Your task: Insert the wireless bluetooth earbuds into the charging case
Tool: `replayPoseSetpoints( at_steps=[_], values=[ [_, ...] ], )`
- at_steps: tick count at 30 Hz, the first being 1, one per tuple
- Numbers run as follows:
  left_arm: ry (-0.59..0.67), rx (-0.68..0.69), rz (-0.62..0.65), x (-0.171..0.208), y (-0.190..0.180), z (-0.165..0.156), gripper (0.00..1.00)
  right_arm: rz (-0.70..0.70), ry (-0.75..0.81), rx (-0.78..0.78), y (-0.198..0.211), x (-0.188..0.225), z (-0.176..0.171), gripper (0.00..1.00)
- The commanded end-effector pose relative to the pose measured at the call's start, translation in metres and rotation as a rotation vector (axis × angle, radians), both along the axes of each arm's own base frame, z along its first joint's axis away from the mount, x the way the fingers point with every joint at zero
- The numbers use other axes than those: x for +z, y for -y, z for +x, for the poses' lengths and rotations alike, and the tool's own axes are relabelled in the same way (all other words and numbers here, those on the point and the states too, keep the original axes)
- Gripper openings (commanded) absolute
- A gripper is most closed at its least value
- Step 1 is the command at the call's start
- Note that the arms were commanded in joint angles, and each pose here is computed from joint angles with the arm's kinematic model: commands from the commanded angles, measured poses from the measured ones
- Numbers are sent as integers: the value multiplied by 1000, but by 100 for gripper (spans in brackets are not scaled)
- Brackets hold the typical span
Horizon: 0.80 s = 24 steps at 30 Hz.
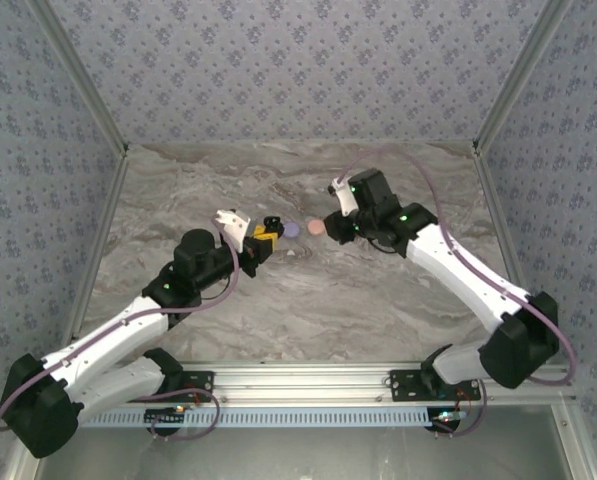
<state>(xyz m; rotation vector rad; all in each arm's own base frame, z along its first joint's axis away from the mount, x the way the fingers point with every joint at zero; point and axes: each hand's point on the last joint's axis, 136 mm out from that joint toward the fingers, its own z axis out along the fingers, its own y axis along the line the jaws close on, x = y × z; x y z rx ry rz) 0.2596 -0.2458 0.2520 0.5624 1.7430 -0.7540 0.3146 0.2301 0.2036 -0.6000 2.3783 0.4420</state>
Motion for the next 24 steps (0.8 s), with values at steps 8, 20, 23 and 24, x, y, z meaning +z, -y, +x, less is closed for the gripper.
replayPoseSetpoints(
  at_steps=[8, 20, 23, 24],
  values=[
    [31, 45, 21, 4, -8, 5, 0, -225, -422, -98, 28, -138, -39, 23],
    [42, 55, 26, 8, -12, 4, 0, -421, -549, -88, 39, -189, -49, 26],
    [43, 55, 28, 8, -12, 4, 0, -439, -564, -89, 42, -190, -52, 30],
    [43, 56, 28, 8, -12, 4, 0, -444, -568, -89, 42, -191, -53, 31]
  ],
)
